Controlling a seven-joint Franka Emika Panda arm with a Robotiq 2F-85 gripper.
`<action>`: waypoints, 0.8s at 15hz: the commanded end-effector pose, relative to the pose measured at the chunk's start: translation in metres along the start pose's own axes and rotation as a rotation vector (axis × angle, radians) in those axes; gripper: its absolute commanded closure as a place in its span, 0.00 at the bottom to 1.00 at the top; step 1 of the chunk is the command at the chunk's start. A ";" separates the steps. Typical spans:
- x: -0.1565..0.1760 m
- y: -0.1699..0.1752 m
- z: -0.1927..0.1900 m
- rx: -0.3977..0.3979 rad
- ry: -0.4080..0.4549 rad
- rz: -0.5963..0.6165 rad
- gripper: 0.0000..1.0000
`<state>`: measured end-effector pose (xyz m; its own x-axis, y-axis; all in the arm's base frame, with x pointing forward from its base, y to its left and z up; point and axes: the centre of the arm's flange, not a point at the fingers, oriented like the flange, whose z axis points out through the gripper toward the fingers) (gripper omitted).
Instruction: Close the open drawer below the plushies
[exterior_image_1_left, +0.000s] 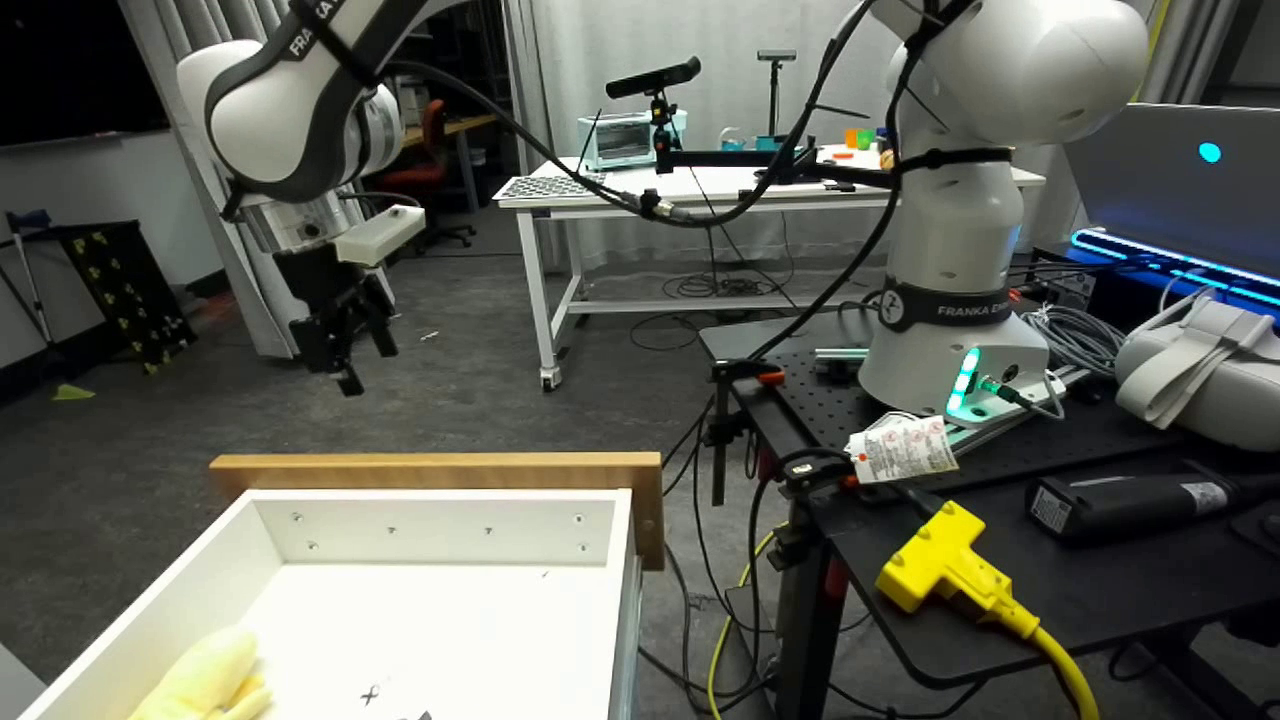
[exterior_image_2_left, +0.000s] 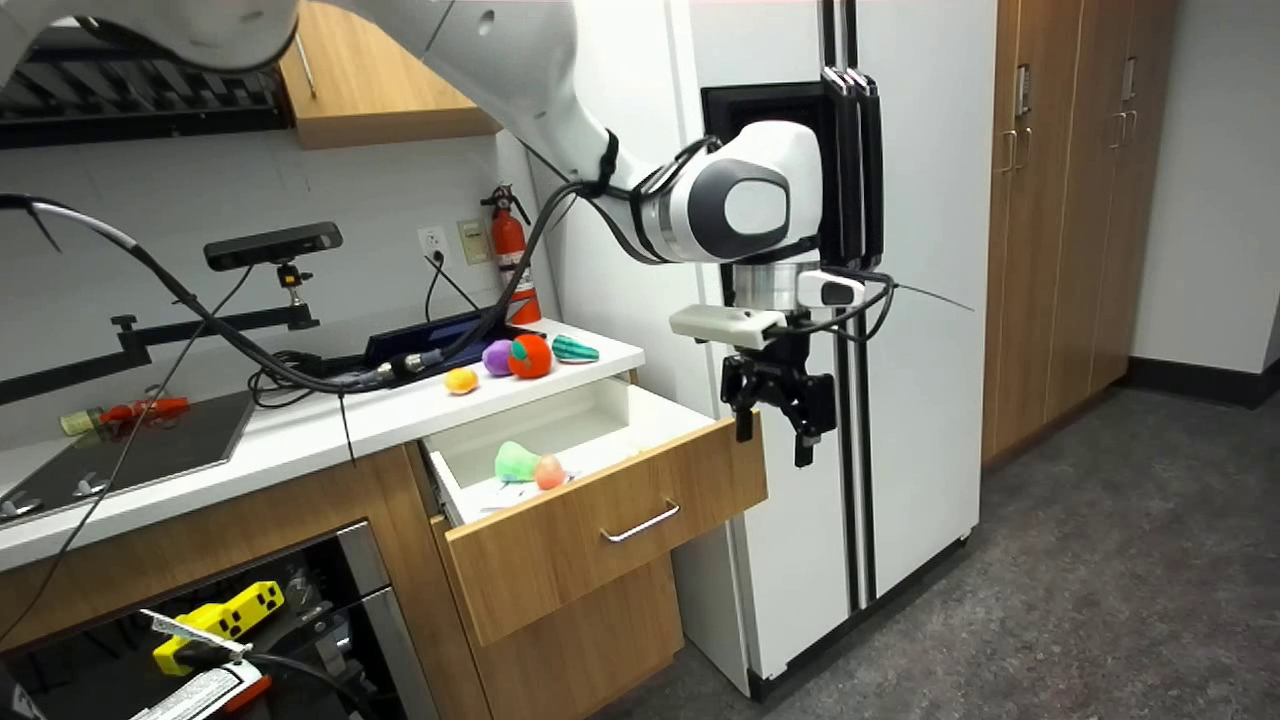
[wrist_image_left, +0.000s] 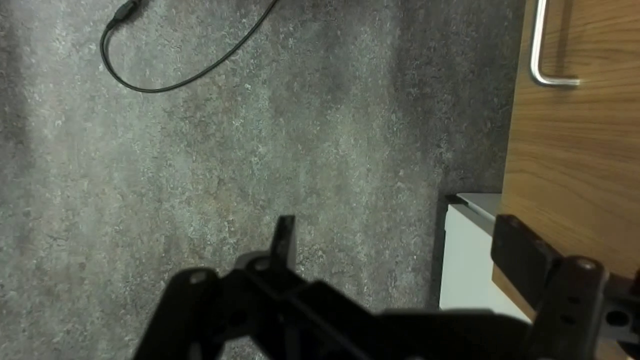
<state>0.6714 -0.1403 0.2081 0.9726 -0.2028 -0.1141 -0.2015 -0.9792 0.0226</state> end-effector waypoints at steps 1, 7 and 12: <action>0.038 0.000 0.025 0.016 -0.054 -0.063 0.25; 0.047 -0.024 0.054 0.043 -0.130 -0.166 0.65; 0.051 -0.048 0.065 0.073 -0.182 -0.239 1.00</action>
<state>0.7007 -0.1071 0.1422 0.9651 -0.0111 -0.2618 -0.0279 -0.9978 -0.0606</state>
